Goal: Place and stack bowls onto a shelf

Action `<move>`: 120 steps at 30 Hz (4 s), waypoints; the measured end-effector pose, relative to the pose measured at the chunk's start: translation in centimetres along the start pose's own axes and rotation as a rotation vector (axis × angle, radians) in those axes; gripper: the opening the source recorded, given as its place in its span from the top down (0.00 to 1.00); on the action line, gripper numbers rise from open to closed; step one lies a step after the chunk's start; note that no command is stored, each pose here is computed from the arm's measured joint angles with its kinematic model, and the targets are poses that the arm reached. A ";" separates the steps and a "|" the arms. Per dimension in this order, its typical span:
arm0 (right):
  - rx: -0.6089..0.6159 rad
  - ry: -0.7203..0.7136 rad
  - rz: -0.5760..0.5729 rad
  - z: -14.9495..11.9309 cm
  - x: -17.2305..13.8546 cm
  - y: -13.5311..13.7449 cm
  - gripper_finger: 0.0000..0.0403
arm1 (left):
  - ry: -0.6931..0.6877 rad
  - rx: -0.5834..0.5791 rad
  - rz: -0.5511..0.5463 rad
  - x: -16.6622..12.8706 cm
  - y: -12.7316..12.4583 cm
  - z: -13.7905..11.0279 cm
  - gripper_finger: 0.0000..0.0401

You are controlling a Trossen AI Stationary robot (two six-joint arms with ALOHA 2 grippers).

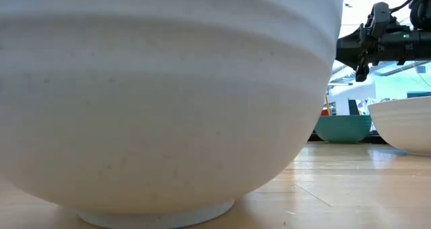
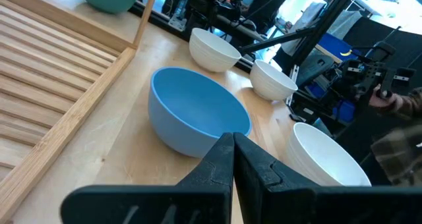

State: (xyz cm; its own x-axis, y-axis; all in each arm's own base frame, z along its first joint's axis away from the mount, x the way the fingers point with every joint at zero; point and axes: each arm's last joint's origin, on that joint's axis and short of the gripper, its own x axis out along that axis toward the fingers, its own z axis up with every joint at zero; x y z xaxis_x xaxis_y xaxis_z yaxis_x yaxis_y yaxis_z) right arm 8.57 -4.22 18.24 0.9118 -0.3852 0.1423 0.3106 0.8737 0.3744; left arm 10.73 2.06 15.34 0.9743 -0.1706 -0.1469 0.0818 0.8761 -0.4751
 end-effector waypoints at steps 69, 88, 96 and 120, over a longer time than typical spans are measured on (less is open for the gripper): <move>0.064 -0.055 -0.048 0.3 0.0 -0.1 0.81 | -0.149 -0.331 0.115 -0.1 0.2 0.7 0.79; -0.033 -0.227 0.006 2.0 -0.2 0.6 0.81 | -0.078 0.183 0.303 -5.1 -6.9 11.2 0.73; -0.036 -0.238 0.012 2.1 -0.2 0.6 0.81 | 0.103 0.155 0.639 -9.7 -10.4 15.3 0.73; -0.036 -0.259 0.020 2.3 -0.3 0.7 0.81 | 0.702 -0.233 1.173 -2.1 -5.1 16.6 0.73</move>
State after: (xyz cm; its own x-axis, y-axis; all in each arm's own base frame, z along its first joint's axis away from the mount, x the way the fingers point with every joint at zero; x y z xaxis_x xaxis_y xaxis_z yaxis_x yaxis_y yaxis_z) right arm 7.91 -4.14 20.55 0.8199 -0.4273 0.3810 0.3074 0.8900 0.3367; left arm 11.76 5.41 32.52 0.1342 0.3557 -0.9249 -0.8070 0.5810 0.1064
